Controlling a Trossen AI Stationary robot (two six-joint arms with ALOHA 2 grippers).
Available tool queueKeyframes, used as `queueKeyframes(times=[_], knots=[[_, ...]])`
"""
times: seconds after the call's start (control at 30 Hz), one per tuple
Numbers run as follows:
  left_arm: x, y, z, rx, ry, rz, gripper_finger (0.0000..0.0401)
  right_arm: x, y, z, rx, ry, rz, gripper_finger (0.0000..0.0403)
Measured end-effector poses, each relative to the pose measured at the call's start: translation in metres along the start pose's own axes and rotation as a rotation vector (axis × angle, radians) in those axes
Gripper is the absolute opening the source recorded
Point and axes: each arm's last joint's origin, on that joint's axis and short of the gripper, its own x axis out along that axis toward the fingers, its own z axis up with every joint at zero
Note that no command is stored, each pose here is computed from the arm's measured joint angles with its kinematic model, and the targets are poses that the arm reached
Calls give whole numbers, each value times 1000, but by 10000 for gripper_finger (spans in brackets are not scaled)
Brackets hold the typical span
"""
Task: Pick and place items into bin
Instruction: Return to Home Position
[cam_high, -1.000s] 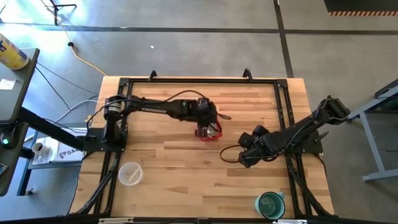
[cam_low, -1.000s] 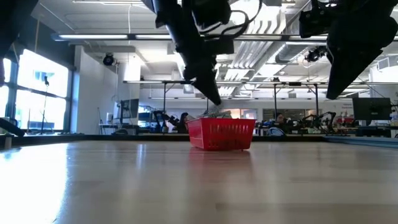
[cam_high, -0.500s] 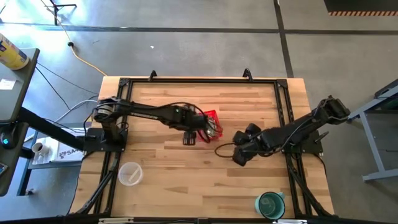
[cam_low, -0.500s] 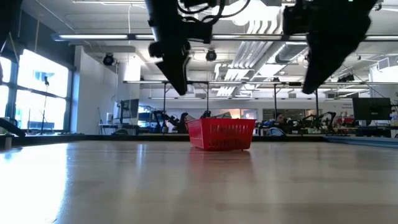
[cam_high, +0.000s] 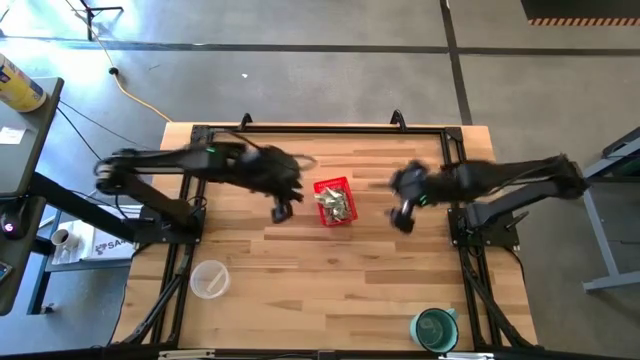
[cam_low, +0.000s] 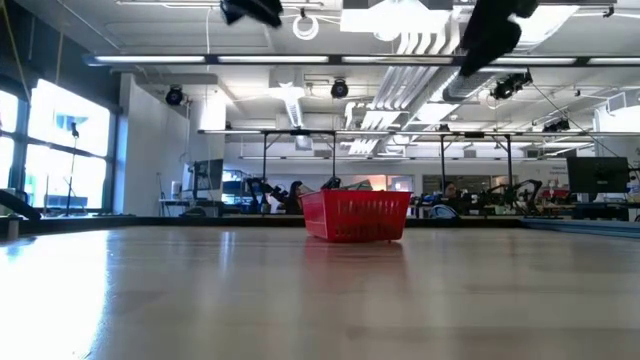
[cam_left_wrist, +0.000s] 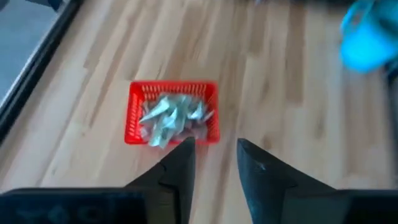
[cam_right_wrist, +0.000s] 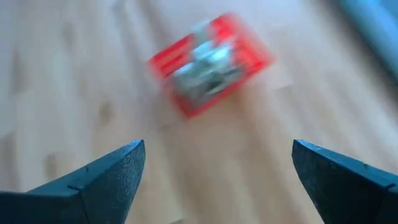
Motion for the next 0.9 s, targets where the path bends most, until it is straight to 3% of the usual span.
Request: queueKeyframes(times=[0.07,0.13,0.23,0.3,0.53,0.67,0.9], knots=[[-24,2,0,-108,-71,-17,146,-27,-14,3,83,-51,-59,395],[-41,4,2,-225,-151,-47,141,-55,-24,2,207,-97,-31,394],[-53,-5,2,-79,-244,-125,136,-86,-29,-1,167,-239,101,394],[-45,-9,-4,-57,-310,-169,136,-94,-31,-9,148,-326,199,395],[28,-8,-69,-129,-467,-404,142,-52,-38,-68,187,-497,561,395],[29,9,-96,-189,-583,-412,141,-48,-50,-91,192,-668,630,396],[4,27,-145,-229,-615,-385,140,-49,-69,-132,207,-783,624,397]])
